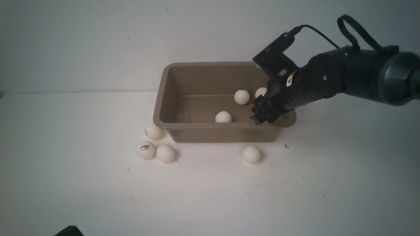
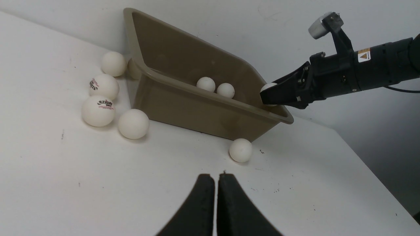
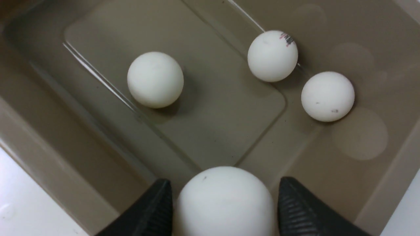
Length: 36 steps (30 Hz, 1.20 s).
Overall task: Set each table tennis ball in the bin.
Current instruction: Use the right arm to put the table tennis ball into the box, then use the right arm to clamp the table tennis ball closest to it
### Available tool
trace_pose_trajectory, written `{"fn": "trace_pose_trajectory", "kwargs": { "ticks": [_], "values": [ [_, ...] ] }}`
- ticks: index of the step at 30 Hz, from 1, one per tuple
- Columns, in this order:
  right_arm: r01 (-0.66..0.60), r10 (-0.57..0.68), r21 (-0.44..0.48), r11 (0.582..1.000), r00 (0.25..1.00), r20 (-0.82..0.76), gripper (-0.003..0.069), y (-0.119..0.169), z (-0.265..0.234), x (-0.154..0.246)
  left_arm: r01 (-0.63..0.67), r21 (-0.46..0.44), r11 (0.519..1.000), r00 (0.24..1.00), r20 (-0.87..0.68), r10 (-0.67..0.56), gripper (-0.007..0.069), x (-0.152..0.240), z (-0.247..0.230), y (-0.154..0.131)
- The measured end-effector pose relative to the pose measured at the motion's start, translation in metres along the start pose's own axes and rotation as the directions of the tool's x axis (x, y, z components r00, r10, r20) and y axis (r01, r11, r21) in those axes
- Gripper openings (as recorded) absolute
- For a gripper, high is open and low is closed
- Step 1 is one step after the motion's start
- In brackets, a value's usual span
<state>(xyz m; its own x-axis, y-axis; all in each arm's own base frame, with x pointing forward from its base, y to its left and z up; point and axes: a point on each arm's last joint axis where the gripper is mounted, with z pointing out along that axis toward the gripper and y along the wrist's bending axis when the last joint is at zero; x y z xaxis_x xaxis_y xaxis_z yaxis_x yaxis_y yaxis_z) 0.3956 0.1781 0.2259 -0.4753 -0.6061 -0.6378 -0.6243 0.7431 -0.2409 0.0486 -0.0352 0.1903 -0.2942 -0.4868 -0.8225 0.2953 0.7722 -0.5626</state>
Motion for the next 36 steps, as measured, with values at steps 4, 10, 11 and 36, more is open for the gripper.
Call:
{"fn": "trace_pose_trajectory", "kwargs": {
  "ticks": [4,10,11,36],
  "values": [
    [-0.017,0.017,0.005,1.0,1.0,0.013,0.0413,0.0,0.0,-0.001,0.0,0.0,1.0,1.0,0.0,0.0,-0.0001,0.0,0.0,0.0],
    [-0.064,0.064,0.008,0.998,0.998,-0.001,0.0414,-0.009,-0.006,-0.009,0.0,0.0,1.0,1.0,0.0,0.0,-0.0001,0.0,0.0,0.0],
    [-0.072,0.072,0.016,0.997,0.997,0.005,0.0414,-0.014,-0.008,-0.012,0.0,0.0,1.0,1.0,0.0,0.0,-0.0001,0.0,0.0,0.0],
    [0.096,-0.073,-0.112,0.989,0.979,0.192,0.0398,-0.159,0.016,0.086,-0.061,0.007,0.998,0.998,0.023,0.061,-0.0001,-0.002,0.0,-0.001]
  ]
}}
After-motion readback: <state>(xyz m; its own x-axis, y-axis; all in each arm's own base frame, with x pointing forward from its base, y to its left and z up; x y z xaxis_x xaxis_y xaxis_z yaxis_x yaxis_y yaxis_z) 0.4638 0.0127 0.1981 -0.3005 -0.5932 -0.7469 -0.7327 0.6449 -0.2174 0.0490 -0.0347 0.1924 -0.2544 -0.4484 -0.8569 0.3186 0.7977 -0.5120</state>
